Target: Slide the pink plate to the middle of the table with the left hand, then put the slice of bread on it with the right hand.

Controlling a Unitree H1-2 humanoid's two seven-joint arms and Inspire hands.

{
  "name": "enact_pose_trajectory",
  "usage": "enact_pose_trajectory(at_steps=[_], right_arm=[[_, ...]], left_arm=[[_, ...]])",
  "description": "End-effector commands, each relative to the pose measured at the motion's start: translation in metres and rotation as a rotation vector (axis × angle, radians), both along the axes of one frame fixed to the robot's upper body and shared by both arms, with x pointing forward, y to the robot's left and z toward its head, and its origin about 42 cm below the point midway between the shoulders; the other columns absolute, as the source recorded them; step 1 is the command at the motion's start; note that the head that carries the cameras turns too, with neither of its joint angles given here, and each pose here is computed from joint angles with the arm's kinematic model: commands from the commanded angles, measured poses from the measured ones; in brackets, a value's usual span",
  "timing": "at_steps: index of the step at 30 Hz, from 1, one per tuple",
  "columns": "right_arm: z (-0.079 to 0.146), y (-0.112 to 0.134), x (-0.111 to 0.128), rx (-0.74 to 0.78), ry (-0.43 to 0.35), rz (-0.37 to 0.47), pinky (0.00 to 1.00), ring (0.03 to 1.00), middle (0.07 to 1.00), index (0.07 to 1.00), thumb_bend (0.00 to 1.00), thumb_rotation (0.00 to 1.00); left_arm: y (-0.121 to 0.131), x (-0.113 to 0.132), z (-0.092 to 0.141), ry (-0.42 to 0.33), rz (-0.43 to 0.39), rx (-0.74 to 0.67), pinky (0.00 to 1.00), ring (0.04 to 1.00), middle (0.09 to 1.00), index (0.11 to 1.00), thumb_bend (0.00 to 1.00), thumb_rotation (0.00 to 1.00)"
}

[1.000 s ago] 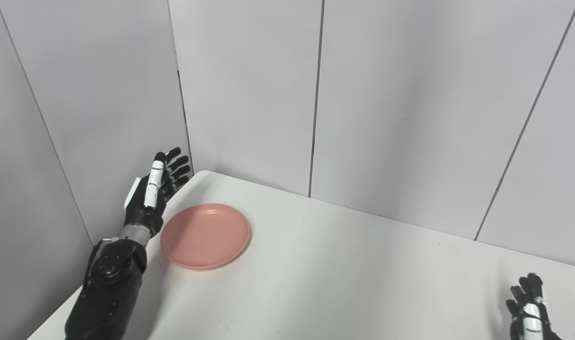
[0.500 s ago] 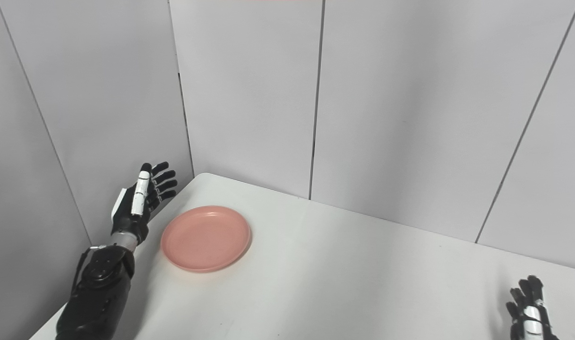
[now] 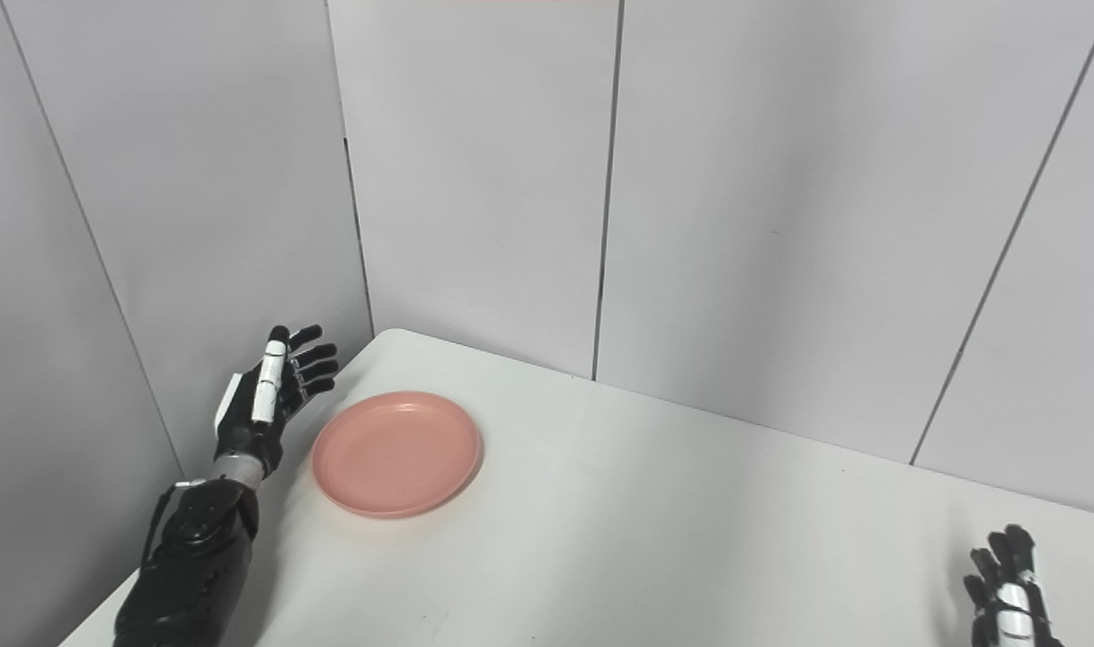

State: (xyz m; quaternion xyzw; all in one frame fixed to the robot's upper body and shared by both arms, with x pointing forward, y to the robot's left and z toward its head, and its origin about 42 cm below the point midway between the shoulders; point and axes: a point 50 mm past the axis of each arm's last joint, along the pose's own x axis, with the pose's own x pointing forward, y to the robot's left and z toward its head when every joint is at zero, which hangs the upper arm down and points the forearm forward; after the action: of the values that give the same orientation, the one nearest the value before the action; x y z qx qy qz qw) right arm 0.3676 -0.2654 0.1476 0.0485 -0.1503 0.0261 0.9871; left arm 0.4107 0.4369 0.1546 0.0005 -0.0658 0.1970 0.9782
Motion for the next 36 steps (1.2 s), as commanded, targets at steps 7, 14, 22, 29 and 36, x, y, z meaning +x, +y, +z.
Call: enact_pose_trajectory(at_steps=[7, 14, 22, 29, 36], right_arm=[[0.008, 0.003, -0.002, 0.006, -0.058, 0.001, 1.0, 0.989, 0.999, 1.0, 0.57, 0.91], [0.008, 0.004, -0.002, 0.009, -0.055, -0.001, 1.0, 0.986, 0.995, 1.0, 0.56, 0.92], [0.007, 0.003, -0.002, 0.01, -0.053, -0.002, 1.0, 0.995, 0.998, 1.0, 0.57, 0.92], [0.008, 0.003, -0.002, 0.011, -0.058, 0.002, 1.0, 0.994, 0.999, 1.0, 0.56, 0.92], [0.008, 0.003, -0.002, 0.009, -0.051, 0.0, 1.0, 0.994, 0.999, 1.0, 0.57, 0.92]], left_arm=[[-0.007, 0.015, 0.011, -0.072, -0.019, 0.024, 0.74, 0.756, 0.751, 0.767, 0.73, 1.0], [-0.013, 0.018, 0.003, -0.062, -0.043, 0.028, 0.75, 0.753, 0.745, 0.755, 0.75, 1.0], [-0.025, 0.018, -0.002, -0.068, -0.083, 0.003, 0.76, 0.77, 0.757, 0.761, 0.74, 1.0], [-0.033, 0.017, -0.002, -0.078, -0.111, -0.011, 0.77, 0.78, 0.77, 0.772, 0.73, 1.0], [-0.044, 0.018, 0.004, -0.103, -0.143, -0.033, 0.78, 0.79, 0.779, 0.78, 0.7, 1.0]])
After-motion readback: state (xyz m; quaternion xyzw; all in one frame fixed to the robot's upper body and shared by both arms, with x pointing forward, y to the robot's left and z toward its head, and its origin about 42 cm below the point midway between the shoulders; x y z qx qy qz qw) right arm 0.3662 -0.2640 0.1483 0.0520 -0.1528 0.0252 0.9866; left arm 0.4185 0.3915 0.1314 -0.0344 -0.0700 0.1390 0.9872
